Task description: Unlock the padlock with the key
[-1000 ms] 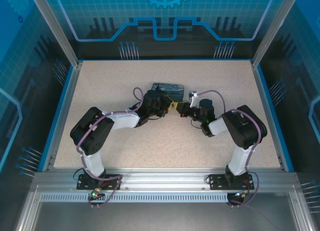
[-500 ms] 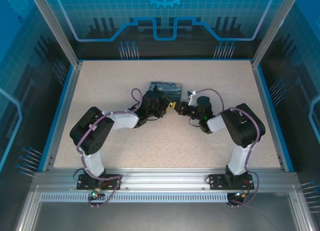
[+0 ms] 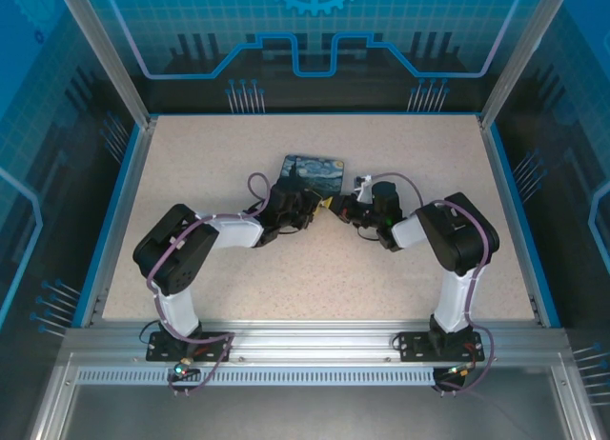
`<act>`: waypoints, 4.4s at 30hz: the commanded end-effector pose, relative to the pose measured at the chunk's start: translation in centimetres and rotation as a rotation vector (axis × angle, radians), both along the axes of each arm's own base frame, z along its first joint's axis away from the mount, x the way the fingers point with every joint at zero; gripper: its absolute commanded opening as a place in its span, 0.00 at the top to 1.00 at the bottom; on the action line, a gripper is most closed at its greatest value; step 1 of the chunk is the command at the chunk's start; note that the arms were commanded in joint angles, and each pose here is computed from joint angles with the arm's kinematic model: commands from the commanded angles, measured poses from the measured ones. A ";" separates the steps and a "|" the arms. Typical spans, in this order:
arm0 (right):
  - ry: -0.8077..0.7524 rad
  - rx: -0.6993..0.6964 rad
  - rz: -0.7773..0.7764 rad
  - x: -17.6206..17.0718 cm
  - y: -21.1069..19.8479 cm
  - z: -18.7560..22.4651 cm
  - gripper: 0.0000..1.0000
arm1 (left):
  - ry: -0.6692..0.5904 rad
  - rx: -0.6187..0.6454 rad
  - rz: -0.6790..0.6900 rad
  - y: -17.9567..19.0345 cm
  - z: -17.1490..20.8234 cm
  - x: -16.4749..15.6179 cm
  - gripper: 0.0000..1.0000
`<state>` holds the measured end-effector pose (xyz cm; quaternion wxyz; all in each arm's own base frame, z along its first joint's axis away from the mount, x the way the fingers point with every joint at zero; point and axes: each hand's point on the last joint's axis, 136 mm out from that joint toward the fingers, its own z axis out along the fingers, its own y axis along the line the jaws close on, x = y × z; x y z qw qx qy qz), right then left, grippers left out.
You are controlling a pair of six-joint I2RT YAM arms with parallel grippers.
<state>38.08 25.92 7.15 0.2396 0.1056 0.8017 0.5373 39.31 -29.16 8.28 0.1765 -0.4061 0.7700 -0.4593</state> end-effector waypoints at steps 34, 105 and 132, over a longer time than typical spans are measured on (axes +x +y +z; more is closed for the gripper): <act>0.380 0.196 -0.092 -0.4 0.3 -2.3 1.00 | -0.067 -0.141 -0.222 -4.5 2.0 -3.7 0.82; -0.249 -1.375 0.213 -6.8 -3.6 -1.5 0.37 | -0.169 0.474 -0.053 19.8 6.9 -6.1 0.25; -0.405 -1.705 0.128 -2.0 2.3 -4.1 0.39 | -0.123 0.391 0.009 22.6 5.2 -7.1 0.23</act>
